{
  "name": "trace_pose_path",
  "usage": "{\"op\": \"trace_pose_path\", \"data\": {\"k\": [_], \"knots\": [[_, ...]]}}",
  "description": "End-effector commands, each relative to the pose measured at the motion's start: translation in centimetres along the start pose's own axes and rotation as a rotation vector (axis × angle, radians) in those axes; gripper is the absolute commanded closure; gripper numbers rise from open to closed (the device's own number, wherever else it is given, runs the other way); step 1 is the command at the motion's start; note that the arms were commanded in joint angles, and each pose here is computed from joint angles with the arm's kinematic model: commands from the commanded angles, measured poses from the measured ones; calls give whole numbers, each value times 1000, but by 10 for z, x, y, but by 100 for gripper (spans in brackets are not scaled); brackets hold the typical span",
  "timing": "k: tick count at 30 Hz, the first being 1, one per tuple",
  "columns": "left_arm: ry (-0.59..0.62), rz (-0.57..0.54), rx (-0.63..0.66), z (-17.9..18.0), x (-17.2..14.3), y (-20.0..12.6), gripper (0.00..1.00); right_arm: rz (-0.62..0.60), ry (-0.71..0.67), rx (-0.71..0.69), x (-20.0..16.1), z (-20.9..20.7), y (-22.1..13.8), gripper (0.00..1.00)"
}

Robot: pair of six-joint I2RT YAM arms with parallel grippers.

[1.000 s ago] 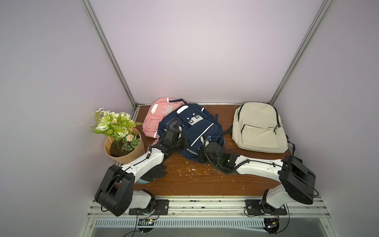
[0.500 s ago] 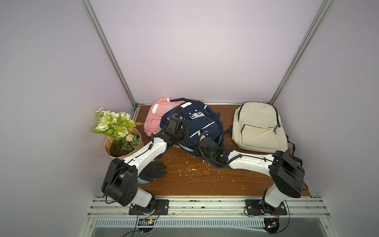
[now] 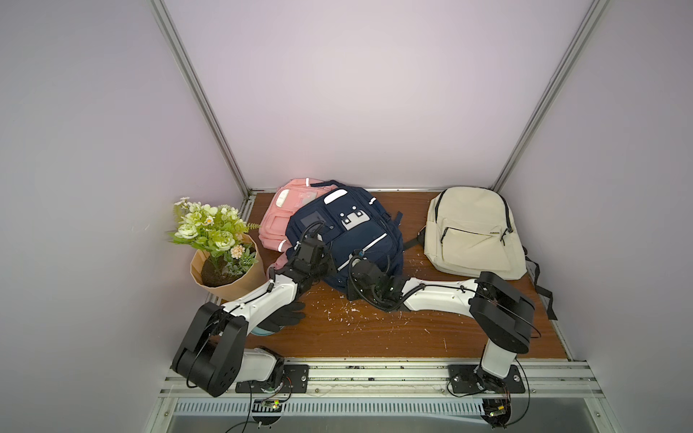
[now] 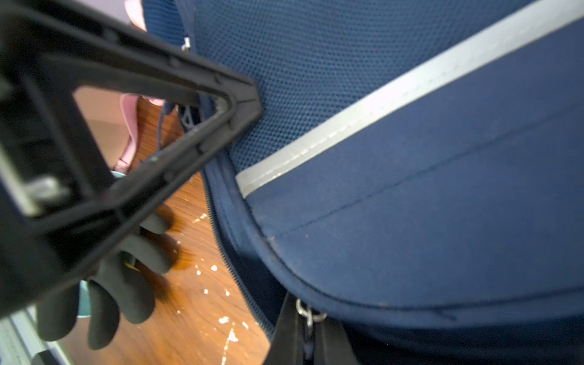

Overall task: Zip up the backpack
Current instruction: Zip the zipper on the backpack.

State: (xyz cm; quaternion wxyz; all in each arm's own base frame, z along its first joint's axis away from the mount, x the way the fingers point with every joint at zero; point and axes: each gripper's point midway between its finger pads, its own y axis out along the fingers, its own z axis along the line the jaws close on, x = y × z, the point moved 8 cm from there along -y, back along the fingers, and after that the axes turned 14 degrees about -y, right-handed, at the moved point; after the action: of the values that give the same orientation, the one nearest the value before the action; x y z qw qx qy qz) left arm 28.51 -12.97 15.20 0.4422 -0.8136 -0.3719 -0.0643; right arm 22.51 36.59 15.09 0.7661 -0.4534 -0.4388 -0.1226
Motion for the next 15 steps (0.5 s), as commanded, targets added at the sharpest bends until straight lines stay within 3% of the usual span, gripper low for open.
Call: {"op": "trace_pose_path", "data": {"k": [1, 4, 7, 10, 12, 15], "knots": [[-23, -33, -56, -10, -2, -1, 60, 67, 5, 0, -18, -4, 0, 100], [-52, -4, -61, -6, -11, 2, 49, 52, 3, 16, -18, -4, -1, 100], [-79, 14, -64, 0, -17, 5, 48, 41, -1, 18, -16, -3, 0, 98], [-84, 26, -55, 4, -20, 10, 58, 38, -3, 17, -16, -3, 0, 94], [-82, 32, -45, 5, -21, 13, 73, 33, -5, 13, -16, -4, -2, 89], [-79, 31, -42, 3, -20, 14, 86, 17, -10, -20, -16, -10, -8, 83]]}}
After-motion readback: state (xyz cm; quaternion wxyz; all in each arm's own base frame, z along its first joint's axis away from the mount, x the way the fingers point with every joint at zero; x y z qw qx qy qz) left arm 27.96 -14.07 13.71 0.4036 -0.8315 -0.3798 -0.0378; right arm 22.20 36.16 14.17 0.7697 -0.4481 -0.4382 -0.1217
